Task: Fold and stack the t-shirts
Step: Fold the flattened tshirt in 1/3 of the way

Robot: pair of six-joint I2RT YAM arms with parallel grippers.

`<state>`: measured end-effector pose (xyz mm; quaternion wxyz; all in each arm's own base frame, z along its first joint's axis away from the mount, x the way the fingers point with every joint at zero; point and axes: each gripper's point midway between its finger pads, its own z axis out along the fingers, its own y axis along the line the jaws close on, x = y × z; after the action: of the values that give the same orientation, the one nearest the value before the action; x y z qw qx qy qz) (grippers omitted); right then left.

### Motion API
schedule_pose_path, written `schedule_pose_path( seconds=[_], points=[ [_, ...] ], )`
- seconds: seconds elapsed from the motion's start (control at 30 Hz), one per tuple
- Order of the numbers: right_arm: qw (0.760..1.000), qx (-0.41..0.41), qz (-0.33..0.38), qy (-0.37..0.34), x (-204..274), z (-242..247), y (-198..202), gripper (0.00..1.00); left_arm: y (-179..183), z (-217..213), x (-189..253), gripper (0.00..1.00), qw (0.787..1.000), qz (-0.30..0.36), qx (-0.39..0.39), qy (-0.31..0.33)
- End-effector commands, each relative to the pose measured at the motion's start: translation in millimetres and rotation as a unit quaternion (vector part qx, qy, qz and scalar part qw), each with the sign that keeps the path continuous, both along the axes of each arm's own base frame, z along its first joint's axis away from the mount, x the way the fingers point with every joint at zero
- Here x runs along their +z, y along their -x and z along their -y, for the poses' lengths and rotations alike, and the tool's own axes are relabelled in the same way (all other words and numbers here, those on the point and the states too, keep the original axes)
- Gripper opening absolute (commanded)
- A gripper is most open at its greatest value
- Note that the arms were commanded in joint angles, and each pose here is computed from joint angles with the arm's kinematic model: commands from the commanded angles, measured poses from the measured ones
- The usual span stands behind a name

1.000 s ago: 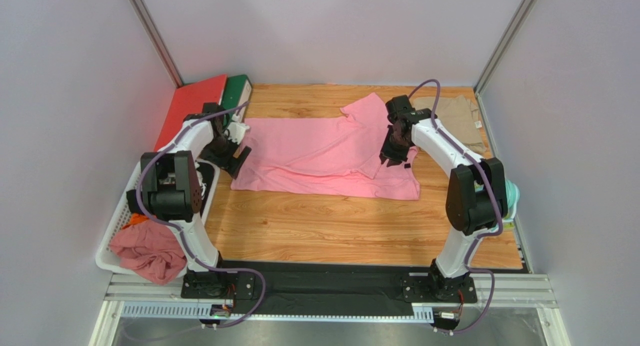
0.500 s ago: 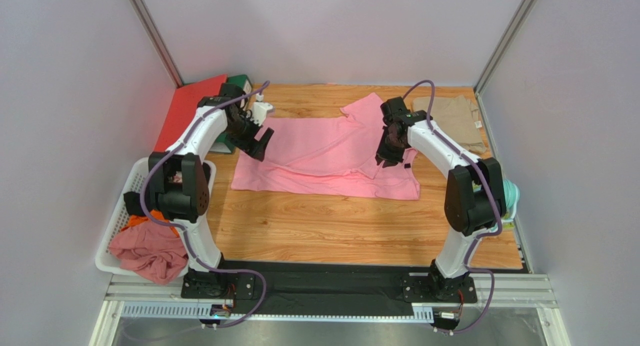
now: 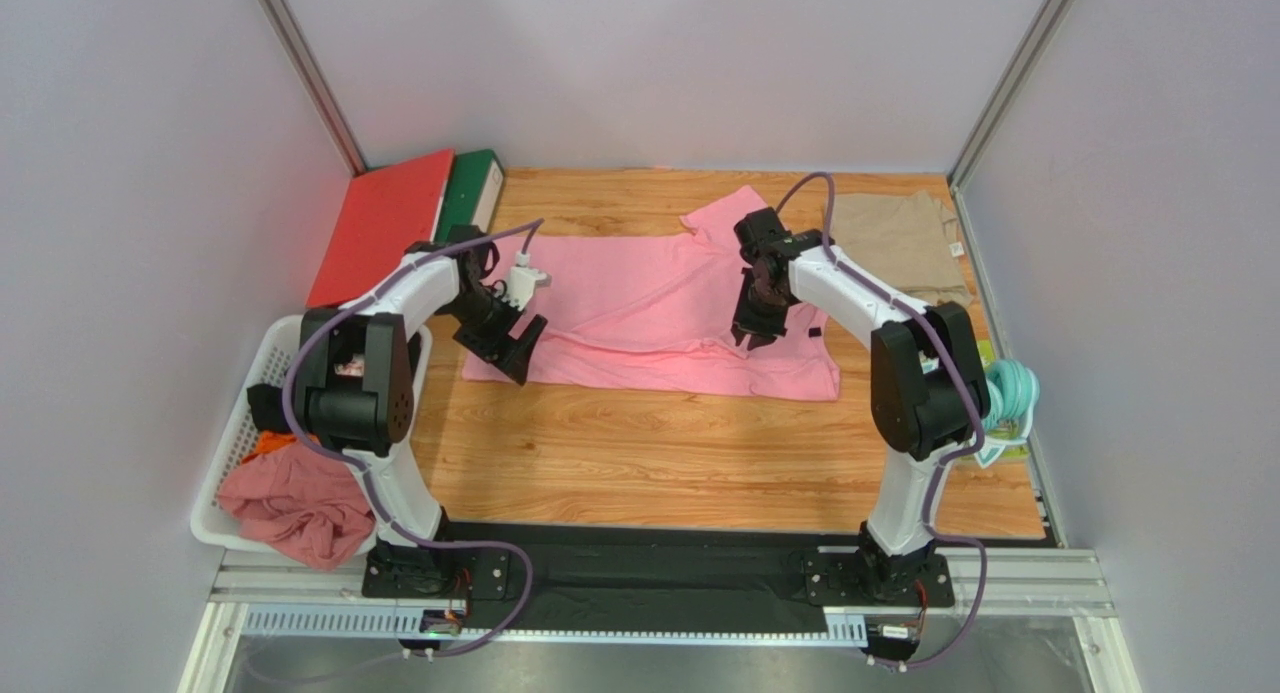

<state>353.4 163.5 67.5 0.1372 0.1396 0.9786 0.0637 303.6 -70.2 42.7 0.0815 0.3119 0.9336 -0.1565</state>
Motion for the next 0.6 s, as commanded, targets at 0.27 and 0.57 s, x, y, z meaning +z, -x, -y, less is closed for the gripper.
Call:
schedule_pose_path(
  seconds=[0.27, 0.57],
  points=[
    [1.0, -0.002, 0.005, 0.004, -13.2, -10.1, -17.0, 0.31, -41.1, 3.5, 2.5, 0.92, 0.999, 0.049, 0.008, 0.006],
    [1.0, -0.006, -0.009, 0.009, -27.2, -8.5, -13.3, 0.3, -32.3, -1.7, -13.7, 0.92, 0.999, 0.039, 0.008, -0.008]
  ],
)
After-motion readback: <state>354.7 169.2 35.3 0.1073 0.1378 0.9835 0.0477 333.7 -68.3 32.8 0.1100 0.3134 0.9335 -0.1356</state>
